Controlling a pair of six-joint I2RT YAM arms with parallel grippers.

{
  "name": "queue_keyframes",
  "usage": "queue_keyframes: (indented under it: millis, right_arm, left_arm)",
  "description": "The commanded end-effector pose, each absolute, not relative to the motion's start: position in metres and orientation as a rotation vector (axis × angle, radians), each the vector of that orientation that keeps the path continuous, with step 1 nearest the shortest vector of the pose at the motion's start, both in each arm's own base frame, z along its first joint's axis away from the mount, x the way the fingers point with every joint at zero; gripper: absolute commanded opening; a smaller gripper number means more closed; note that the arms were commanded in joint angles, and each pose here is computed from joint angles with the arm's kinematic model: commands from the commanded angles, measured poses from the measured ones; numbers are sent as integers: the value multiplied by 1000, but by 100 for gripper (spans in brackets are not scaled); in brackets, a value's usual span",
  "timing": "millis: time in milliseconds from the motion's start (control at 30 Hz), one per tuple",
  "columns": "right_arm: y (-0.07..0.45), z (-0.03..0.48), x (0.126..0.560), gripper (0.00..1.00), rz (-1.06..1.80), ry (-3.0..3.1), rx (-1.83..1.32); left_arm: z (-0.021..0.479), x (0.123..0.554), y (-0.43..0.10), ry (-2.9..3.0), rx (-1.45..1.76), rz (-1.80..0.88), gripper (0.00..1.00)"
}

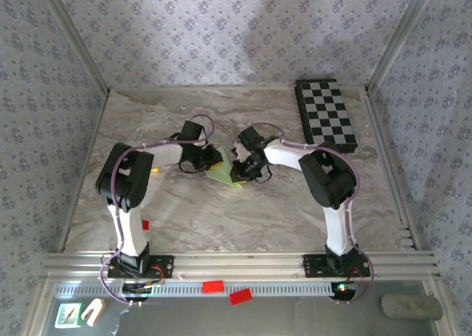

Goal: Fold a paper plane with a square sheet of paper (pick it up from the middle)
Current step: Fourth fold the wing at the center of the table.

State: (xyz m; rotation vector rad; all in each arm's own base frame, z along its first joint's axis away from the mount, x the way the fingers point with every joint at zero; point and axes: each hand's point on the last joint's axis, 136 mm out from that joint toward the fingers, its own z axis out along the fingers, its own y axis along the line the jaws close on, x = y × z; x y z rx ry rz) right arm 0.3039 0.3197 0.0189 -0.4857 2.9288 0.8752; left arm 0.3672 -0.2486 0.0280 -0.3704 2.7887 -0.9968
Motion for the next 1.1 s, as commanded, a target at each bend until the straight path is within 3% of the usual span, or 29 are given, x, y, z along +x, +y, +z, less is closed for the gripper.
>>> queue_keyframes:
  millis: [0, 333, 767, 1067]
  right_arm:
    - [295, -14, 286, 14, 761, 3083, -402]
    - [336, 61, 320, 14, 1040, 2828, -425]
    - [350, 37, 335, 9, 998, 2864, -402]
    - [340, 13, 319, 8, 951, 2950, -448]
  left_arm:
    - [22, 370, -243, 2813, -384, -940, 18]
    - [-7, 357, -232, 2898, -427, -842, 15]
    - [-14, 353, -231, 2927, -445, -817, 13]
    - [-26, 343, -220, 2990, -512, -704, 11]
